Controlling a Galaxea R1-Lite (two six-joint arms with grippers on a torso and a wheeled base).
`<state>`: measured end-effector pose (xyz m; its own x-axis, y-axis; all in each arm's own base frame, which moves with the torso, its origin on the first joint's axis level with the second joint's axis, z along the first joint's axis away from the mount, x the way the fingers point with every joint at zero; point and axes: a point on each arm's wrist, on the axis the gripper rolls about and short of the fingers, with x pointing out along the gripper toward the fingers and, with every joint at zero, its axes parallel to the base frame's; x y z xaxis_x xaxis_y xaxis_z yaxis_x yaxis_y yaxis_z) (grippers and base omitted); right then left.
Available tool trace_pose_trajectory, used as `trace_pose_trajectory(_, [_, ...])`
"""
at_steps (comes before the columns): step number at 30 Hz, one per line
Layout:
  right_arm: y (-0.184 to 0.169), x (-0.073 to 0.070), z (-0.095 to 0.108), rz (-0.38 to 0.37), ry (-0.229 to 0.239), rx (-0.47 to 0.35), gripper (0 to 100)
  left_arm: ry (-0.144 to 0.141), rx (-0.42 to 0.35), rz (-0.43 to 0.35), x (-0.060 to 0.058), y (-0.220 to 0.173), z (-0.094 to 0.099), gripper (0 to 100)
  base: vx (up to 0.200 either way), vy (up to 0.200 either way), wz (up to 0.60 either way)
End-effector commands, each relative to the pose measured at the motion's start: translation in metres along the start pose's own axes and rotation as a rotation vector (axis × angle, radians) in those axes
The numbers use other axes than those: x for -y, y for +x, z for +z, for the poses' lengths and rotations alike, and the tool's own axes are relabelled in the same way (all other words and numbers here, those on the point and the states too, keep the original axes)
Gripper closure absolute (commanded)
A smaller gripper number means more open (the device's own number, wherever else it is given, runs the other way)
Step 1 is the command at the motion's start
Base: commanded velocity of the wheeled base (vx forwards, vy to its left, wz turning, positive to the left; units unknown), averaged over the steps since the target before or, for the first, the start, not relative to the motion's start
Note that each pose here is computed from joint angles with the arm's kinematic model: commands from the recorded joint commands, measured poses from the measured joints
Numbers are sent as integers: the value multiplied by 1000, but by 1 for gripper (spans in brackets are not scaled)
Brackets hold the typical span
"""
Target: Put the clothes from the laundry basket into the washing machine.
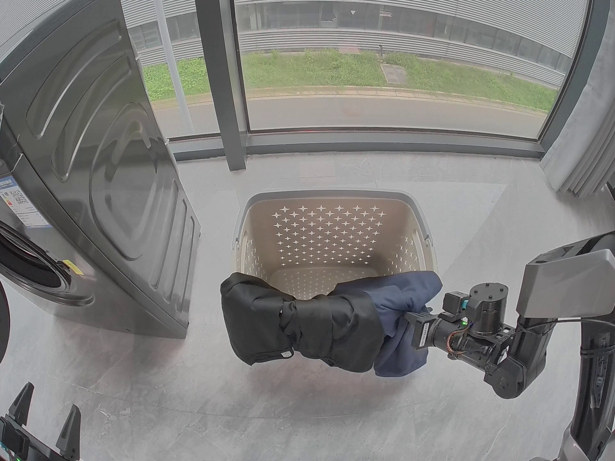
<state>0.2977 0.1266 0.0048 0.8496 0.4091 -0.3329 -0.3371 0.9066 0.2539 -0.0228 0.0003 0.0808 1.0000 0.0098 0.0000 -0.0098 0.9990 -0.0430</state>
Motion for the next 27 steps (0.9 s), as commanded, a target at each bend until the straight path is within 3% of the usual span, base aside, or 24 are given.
trace_pose_trajectory(1, [-8,-4,2,10,-3,9,100,0,-8,1,0,1,-5,0,0,0,0])
trace_pose_trajectory(7, [-26,-14,12,41,-10,56,100,0,-8,1,0,1,-5,0,0,0,0])
trace_pose_trajectory(12, [-55,-29,45,84,-17,176,100,-1,-8,1,0,1,-5,0,0,0,0])
trace_pose_trajectory(17, [-71,-36,69,108,-20,273,100,0,-8,1,0,1,-5,0,0,0,0])
trace_pose_trajectory(27, [-87,-43,95,137,-34,391,100,-1,-8,1,0,1,-5,0,0,0,0])
